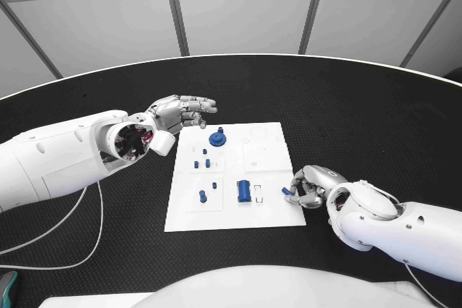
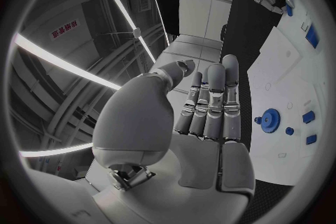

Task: Assemble the parts on the task board

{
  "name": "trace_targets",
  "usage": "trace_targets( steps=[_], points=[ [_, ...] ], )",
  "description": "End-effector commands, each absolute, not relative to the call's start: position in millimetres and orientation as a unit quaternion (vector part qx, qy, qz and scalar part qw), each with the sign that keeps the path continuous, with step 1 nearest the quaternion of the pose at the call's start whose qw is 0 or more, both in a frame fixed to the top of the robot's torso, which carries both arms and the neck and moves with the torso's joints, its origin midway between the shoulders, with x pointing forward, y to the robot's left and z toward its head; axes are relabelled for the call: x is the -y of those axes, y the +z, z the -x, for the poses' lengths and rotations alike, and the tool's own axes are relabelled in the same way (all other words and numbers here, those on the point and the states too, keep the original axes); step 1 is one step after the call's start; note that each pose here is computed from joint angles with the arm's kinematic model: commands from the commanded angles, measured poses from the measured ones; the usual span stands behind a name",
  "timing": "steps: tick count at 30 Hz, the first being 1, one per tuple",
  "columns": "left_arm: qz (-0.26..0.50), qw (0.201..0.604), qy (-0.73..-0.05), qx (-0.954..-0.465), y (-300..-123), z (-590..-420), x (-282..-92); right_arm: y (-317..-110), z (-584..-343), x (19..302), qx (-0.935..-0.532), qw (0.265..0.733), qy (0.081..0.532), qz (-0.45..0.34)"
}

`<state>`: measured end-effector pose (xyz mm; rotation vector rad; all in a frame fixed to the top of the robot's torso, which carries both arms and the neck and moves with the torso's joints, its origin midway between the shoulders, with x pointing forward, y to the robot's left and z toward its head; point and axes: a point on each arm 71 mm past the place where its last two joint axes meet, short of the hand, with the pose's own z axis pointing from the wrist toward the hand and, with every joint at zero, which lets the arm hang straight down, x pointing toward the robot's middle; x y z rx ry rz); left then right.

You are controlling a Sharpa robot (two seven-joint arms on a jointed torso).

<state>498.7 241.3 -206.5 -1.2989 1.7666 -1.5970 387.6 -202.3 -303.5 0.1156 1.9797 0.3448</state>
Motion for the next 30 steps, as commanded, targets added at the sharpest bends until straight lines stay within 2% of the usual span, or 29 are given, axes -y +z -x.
trace_targets(
  steps=[1, 19, 30],
  points=[
    [0.468, 0.213, -0.575, -0.636, -206.4, -498.5, -241.8, -302.1, -387.0, 201.6, -0.827, 0.539, 0.148, -0.054],
    [0.467, 0.212, -0.576, -0.636, -206.7, -499.5, -239.1, -278.9, -367.6, 187.8, -0.803, 0.558, 0.195, -0.075],
    [0.467, 0.212, -0.576, -0.636, -206.8, -500.0, -238.2, -277.9, -373.3, 167.4, -0.802, 0.550, 0.218, -0.084]
  ],
)
